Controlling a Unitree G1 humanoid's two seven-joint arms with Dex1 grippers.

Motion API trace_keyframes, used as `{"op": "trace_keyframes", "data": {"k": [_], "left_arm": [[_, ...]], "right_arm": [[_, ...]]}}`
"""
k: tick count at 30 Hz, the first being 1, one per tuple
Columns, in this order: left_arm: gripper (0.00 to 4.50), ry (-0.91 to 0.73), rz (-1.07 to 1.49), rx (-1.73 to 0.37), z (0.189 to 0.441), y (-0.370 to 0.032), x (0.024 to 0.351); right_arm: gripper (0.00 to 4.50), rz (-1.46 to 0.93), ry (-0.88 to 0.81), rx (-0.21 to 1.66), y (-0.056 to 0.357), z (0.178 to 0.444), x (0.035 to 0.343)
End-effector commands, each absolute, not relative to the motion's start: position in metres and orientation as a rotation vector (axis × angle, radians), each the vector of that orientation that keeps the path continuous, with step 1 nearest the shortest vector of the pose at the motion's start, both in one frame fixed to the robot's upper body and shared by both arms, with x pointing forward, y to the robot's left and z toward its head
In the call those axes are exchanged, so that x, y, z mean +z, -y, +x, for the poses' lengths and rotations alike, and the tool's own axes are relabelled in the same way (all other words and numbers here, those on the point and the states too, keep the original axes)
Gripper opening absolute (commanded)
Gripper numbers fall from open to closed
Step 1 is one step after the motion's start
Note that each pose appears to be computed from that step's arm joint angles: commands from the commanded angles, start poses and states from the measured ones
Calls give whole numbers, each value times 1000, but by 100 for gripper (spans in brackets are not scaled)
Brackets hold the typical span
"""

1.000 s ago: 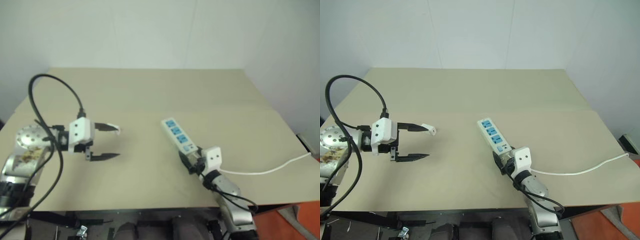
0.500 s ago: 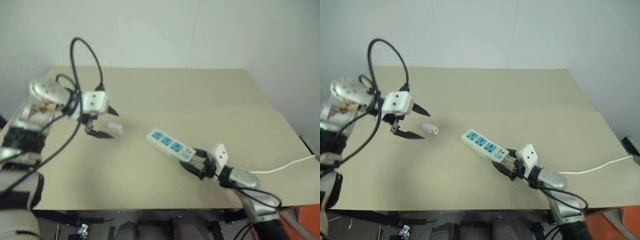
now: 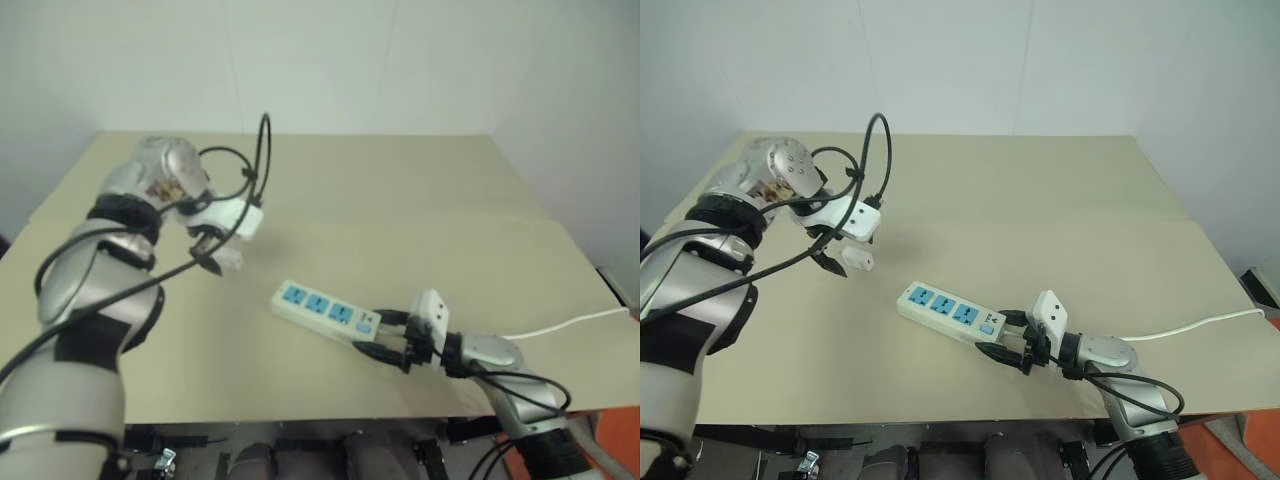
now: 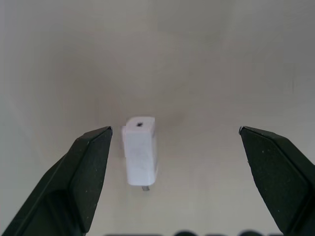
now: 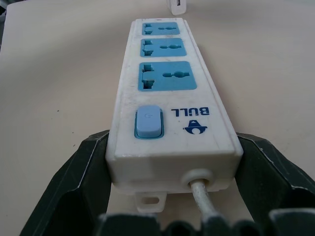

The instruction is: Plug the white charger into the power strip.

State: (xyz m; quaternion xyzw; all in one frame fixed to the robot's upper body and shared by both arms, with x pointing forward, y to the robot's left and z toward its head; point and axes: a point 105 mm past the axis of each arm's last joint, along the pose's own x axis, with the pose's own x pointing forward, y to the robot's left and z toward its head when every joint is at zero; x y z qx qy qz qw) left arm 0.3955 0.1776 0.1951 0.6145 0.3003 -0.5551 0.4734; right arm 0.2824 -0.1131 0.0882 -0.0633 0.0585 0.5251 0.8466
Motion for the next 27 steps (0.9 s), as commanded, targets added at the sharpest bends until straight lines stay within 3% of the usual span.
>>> {"op": "trace_keyframes", "data": {"k": [1, 15, 27], "left_arm": [[450, -685, 1588, -1318, 403, -167, 207], [450, -691, 1641, -1157, 423, -161, 181], [450, -749, 1625, -1149, 423, -163, 171]], "right_arm": [[343, -146, -86, 1126, 105, 281, 99], [343, -141, -87, 1095, 100, 275, 97], [343, -130, -90, 1060, 95, 274, 96]]}}
